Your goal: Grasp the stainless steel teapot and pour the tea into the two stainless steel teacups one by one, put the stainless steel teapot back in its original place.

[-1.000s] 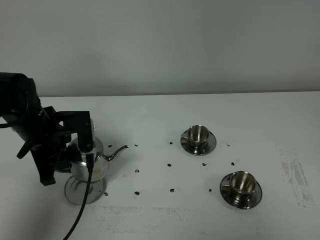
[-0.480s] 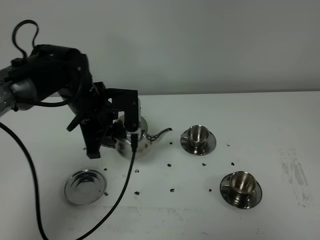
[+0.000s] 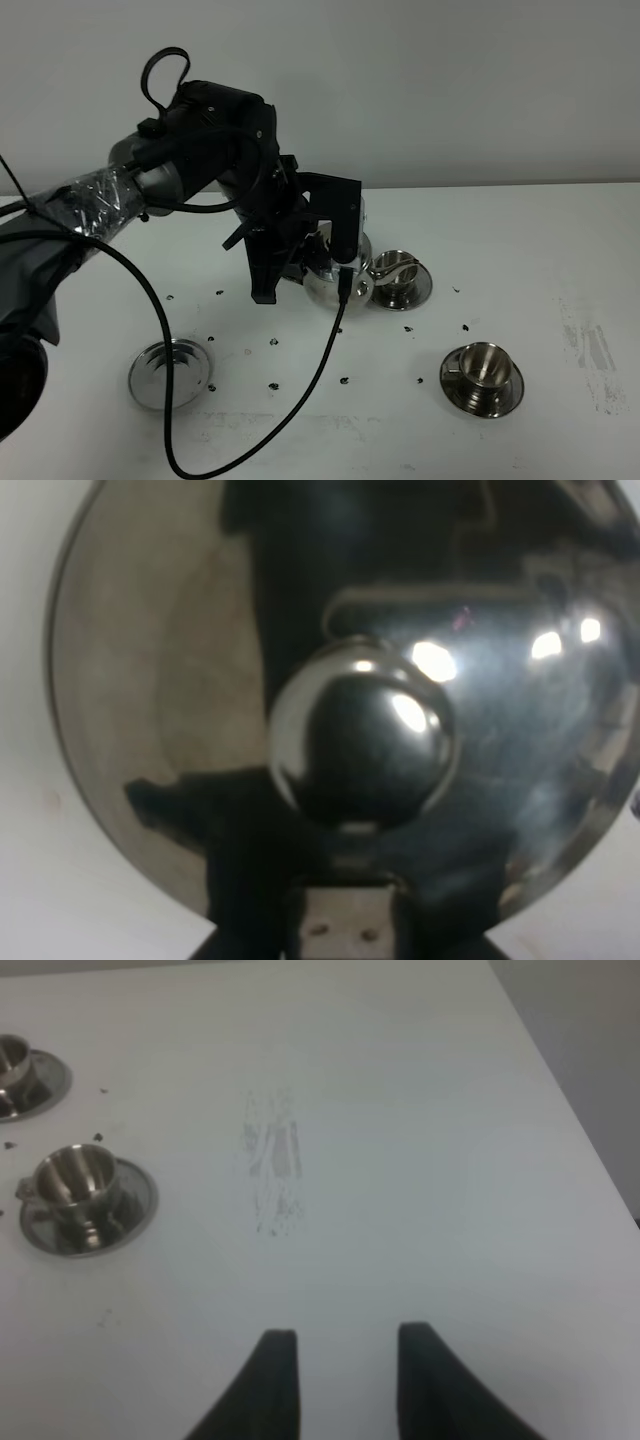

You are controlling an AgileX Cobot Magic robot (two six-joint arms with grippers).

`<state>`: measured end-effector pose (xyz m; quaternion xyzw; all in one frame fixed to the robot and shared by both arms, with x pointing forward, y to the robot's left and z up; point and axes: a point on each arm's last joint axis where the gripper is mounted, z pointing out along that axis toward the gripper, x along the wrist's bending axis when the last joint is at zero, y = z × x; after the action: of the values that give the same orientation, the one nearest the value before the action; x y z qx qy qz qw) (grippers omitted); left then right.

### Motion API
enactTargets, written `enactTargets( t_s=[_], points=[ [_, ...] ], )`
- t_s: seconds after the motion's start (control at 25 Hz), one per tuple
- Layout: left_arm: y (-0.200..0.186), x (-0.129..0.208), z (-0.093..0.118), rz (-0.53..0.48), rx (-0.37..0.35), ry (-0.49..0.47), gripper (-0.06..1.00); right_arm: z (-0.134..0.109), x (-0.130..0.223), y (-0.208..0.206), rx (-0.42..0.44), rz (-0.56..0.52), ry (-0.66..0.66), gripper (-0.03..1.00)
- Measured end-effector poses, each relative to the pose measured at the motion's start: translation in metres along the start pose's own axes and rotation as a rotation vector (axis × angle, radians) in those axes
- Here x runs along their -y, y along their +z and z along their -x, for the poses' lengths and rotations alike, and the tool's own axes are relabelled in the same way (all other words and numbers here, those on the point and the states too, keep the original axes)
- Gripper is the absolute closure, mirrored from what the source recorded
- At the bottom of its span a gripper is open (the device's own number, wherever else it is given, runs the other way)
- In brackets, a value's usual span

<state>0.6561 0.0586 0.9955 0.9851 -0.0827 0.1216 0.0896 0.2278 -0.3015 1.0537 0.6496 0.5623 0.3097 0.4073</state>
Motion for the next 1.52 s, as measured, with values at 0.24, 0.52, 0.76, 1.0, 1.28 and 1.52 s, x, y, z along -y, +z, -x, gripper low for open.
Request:
enactTargets(
  t_s=[0.24, 0.52, 0.76, 1.0, 1.28, 1.52],
  points=[
    [0.007, -0.019, 0.005, -0.023, -0.035, 0.101, 0.74, 0.0, 0.0, 0.0, 0.0, 0.0, 0.0, 0.74],
    [0.012, -0.04, 0.012, -0.066, -0.06, 0.2, 0.74, 0.0, 0.0, 0.0, 0.0, 0.0, 0.0, 0.74],
    [0.013, -0.054, 0.018, -0.091, -0.076, 0.269, 0.74, 0.0, 0.0, 0.0, 0.0, 0.0, 0.0, 0.74],
    [0.017, -0.059, 0.016, -0.09, -0.077, 0.319, 0.74, 0.0, 0.0, 0.0, 0.0, 0.0, 0.0, 0.74],
    [0.021, -0.065, 0.017, -0.129, -0.097, 0.393, 0.74, 0.0, 0.0, 0.0, 0.0, 0.0, 0.0, 0.74],
    [0.027, -0.076, 0.022, -0.176, -0.121, 0.459, 0.74, 0.0, 0.0, 0.0, 0.0, 0.0, 0.0, 0.74]
  ],
)
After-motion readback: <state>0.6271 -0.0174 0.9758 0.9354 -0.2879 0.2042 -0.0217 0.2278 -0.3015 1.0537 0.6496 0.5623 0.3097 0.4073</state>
